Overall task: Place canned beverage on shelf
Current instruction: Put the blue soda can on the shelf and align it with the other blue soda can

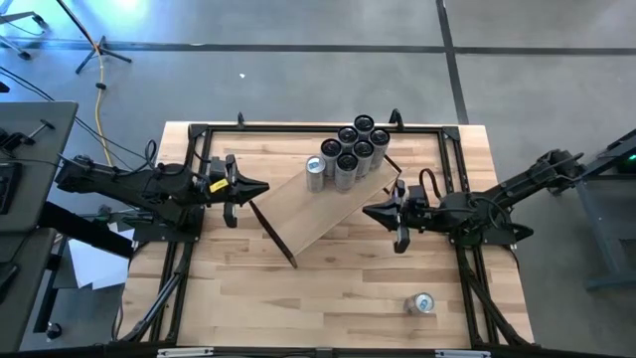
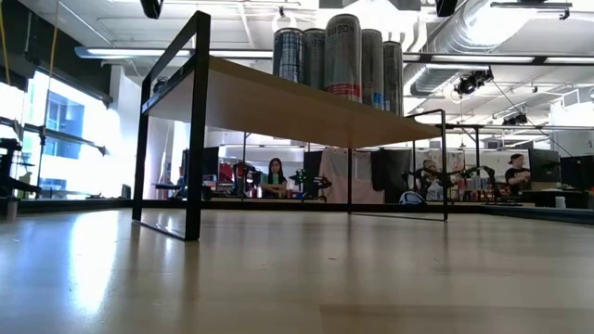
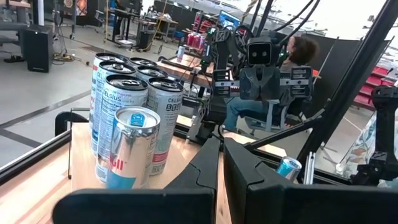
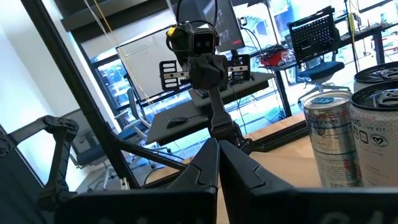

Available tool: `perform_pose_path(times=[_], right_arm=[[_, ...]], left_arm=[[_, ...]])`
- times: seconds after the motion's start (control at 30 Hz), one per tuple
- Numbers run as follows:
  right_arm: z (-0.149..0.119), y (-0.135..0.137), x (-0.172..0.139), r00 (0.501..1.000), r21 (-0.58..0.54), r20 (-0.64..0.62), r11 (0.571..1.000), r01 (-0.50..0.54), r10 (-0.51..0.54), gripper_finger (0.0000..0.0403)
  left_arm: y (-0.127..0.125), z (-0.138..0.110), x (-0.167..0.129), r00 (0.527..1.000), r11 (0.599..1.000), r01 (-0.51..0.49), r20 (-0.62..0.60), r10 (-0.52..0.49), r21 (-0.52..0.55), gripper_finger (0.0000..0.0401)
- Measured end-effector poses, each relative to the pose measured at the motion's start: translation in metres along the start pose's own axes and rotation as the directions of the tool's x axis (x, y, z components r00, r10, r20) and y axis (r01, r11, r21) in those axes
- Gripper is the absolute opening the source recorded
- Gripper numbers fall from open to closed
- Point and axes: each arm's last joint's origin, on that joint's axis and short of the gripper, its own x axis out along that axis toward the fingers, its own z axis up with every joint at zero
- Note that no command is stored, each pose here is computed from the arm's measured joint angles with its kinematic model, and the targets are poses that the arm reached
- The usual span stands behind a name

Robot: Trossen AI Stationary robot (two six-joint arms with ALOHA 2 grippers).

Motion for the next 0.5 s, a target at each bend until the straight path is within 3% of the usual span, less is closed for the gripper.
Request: perform_pose_path(times=[0.5], right_arm=[[-0.0002,0.0000,0.0001,1.000,0.000,0.000,1.000,0.001,-0.001,0.0000]], left_arm=[[0.0002,0.0000,0.0000,1.000,1.000,-0.004,0.001,0.004,0.007,0.0000]])
